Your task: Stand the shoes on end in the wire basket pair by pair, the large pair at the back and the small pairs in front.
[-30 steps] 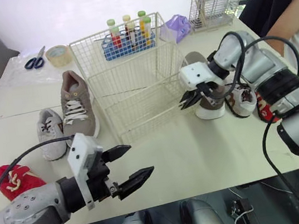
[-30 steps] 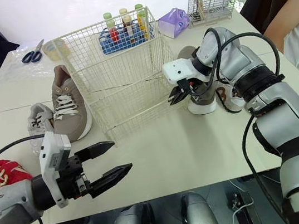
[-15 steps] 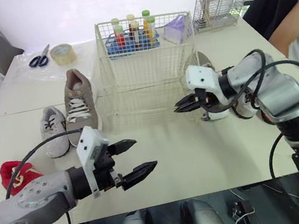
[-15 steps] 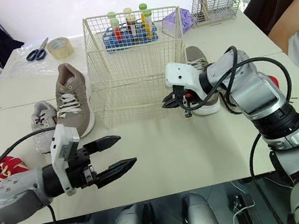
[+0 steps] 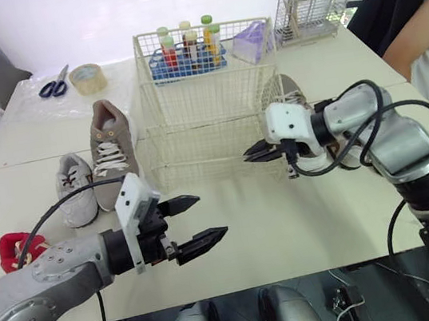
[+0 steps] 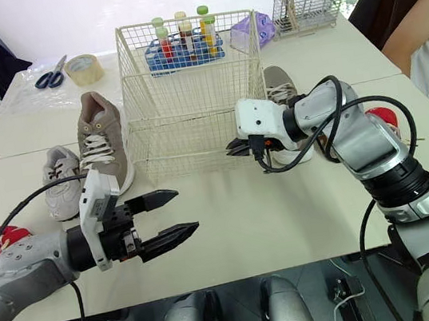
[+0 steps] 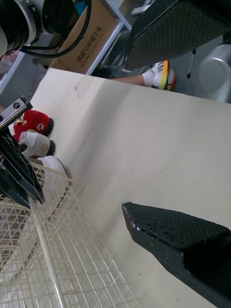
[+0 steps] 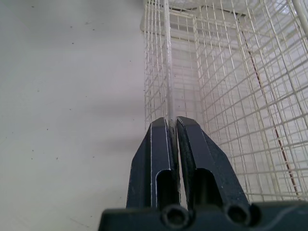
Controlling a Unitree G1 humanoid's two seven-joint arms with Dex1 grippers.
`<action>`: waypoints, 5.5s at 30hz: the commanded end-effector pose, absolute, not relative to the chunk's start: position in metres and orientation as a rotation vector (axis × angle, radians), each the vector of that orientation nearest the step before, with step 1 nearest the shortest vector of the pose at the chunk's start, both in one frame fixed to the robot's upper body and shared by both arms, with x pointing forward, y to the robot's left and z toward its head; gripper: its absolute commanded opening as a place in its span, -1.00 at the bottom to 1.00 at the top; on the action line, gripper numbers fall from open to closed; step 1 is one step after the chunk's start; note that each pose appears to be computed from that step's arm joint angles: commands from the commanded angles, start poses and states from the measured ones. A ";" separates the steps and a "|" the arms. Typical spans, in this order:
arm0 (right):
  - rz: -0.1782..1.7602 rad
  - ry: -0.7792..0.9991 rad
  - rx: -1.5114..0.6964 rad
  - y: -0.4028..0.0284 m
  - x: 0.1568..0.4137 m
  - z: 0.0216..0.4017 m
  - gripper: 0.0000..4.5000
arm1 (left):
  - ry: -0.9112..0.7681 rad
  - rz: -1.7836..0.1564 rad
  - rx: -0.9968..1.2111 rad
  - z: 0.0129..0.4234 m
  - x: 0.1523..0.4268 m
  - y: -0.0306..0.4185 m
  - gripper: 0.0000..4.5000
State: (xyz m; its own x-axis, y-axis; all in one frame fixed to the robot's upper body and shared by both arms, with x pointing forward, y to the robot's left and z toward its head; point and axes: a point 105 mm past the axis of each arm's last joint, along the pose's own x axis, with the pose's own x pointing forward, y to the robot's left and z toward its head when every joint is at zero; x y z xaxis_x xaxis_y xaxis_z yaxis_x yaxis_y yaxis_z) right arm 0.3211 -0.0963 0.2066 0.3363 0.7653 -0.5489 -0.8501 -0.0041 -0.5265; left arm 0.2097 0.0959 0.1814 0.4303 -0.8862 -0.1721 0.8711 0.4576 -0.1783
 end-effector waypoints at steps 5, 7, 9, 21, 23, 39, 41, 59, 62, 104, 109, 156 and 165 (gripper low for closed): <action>1.314 0.053 -0.970 -0.094 0.319 0.211 -0.90 | 0.237 -1.097 -0.062 0.183 0.206 0.092 1.00; 1.327 0.062 -0.974 -0.095 0.318 0.209 -0.90 | 0.236 -1.094 -0.063 0.183 0.207 0.092 1.00; 1.333 0.074 -0.985 -0.097 0.319 0.207 -0.90 | 0.236 -1.092 -0.063 0.182 0.207 0.091 1.00; 1.305 0.127 -0.975 -0.102 0.326 0.208 0.15 | 0.238 -1.084 -0.053 0.178 0.208 0.090 1.00; 1.303 0.124 -0.972 -0.100 0.327 0.208 0.03 | 0.236 -1.084 -0.052 0.178 0.208 0.090 1.00; 1.328 0.024 -1.042 -0.085 0.328 0.223 -0.96 | 0.239 -1.069 -0.041 0.169 0.207 0.088 1.00; 1.334 0.022 -1.018 -0.081 0.326 0.223 -0.96 | 0.237 -1.068 -0.040 0.169 0.207 0.087 1.00; 1.323 0.042 -0.893 -0.078 0.324 0.226 0.31 | 0.248 -1.062 -0.072 0.168 0.204 0.091 1.00; 1.365 0.050 -0.724 -0.078 0.314 0.241 0.99 | 0.249 -1.055 -0.075 0.168 0.205 0.094 1.00; 0.219 0.066 0.125 -0.205 0.303 0.178 0.99 | -0.019 -1.032 -0.193 0.181 0.218 0.049 1.00; 0.213 0.081 0.162 -0.202 0.326 0.168 0.99 | -0.018 -1.003 -0.179 0.179 0.222 0.052 1.00; 0.001 -0.253 0.035 -0.212 0.384 0.238 -0.66 | 0.073 -1.029 -0.244 0.173 0.211 0.063 1.00; 0.011 -0.453 0.037 -0.210 0.387 0.312 -0.66 | 0.113 -1.126 -0.218 0.181 0.199 0.071 1.00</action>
